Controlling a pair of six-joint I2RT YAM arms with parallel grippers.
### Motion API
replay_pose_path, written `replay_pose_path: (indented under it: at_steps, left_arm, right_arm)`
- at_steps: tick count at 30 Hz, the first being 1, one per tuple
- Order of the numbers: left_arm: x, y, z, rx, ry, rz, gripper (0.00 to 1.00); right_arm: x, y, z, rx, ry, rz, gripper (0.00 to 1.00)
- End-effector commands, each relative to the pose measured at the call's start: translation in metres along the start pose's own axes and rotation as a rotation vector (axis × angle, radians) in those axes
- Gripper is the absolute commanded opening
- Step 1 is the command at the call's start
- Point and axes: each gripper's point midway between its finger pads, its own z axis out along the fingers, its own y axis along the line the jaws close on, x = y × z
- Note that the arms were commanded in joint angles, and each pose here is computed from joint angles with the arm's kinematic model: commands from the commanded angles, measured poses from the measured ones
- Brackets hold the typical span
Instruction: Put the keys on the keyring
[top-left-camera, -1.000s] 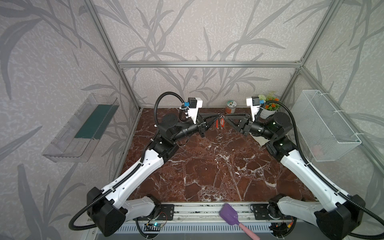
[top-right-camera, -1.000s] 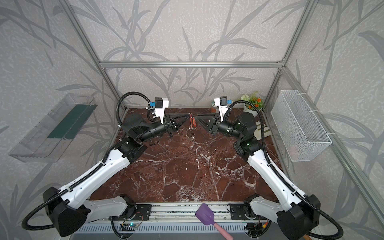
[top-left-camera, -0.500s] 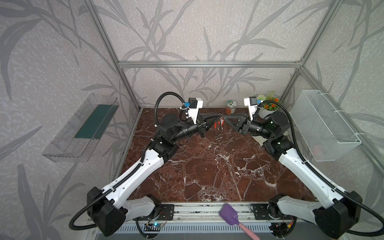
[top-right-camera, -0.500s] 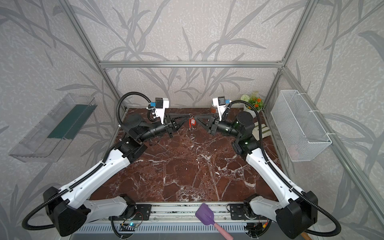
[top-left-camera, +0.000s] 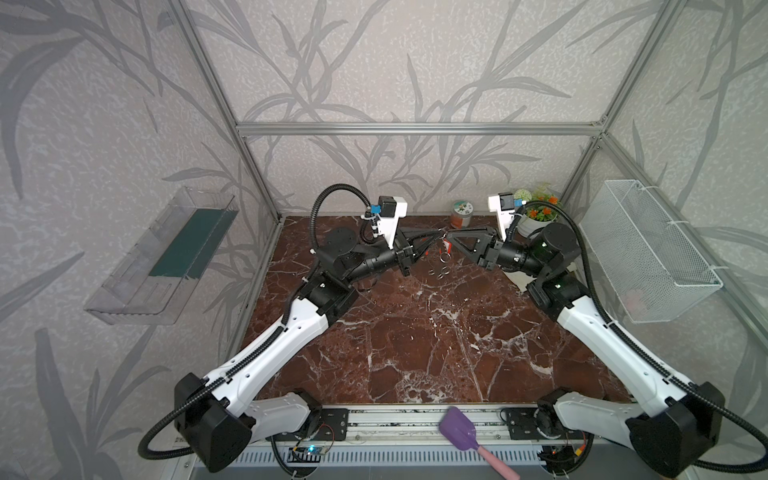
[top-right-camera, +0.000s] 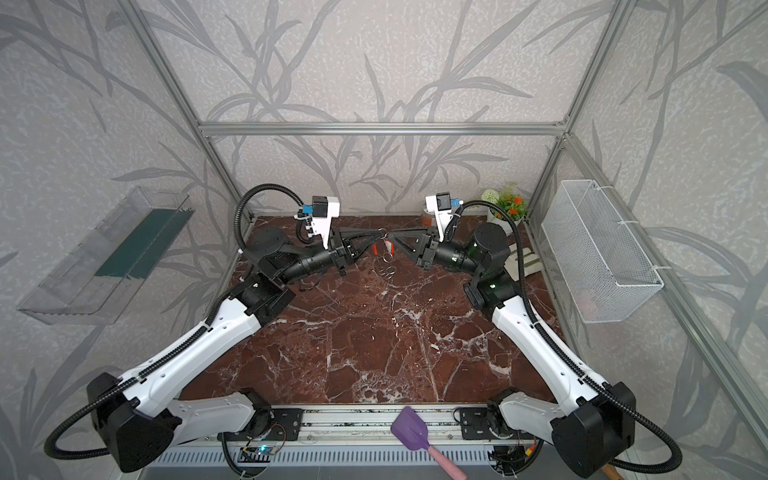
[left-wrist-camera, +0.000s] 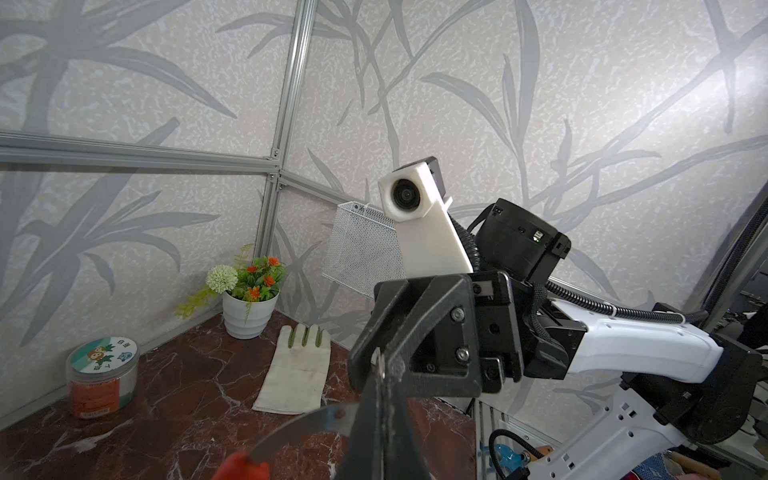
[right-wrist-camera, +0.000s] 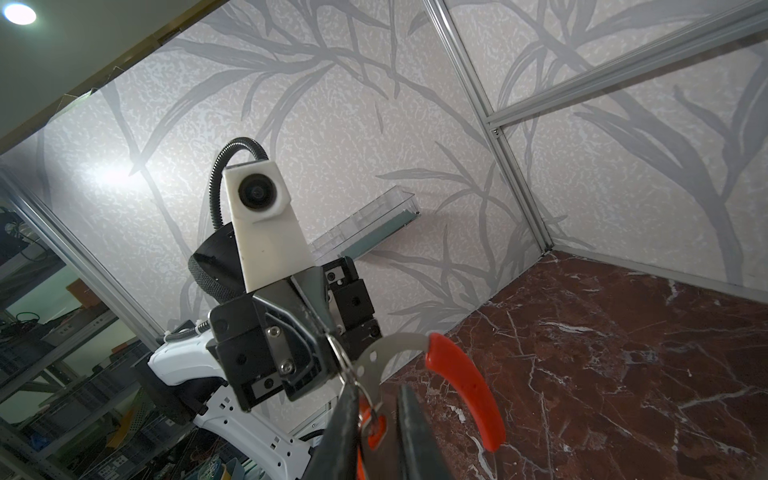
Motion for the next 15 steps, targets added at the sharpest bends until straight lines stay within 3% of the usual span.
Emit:
replay_pose_path:
  at_steps: [1,7,15]
  left_arm:
    - [-0.007,-0.009,0.000,0.031,-0.013,0.008,0.00]
    - [-0.008,-0.009,0.000,0.030,-0.015,0.009,0.00]
    - [-0.009,-0.011,0.000,0.037,-0.018,0.007,0.00]
  right_arm:
    - [-0.016,0.021,-0.003,-0.054,-0.033,-0.048,0.17]
    - [-0.013,0.020,-0.004,-0.058,-0.029,-0.032,0.00]
    - [-0.006,0.018,-0.004,-0.062,0.008,-0.002,0.00]
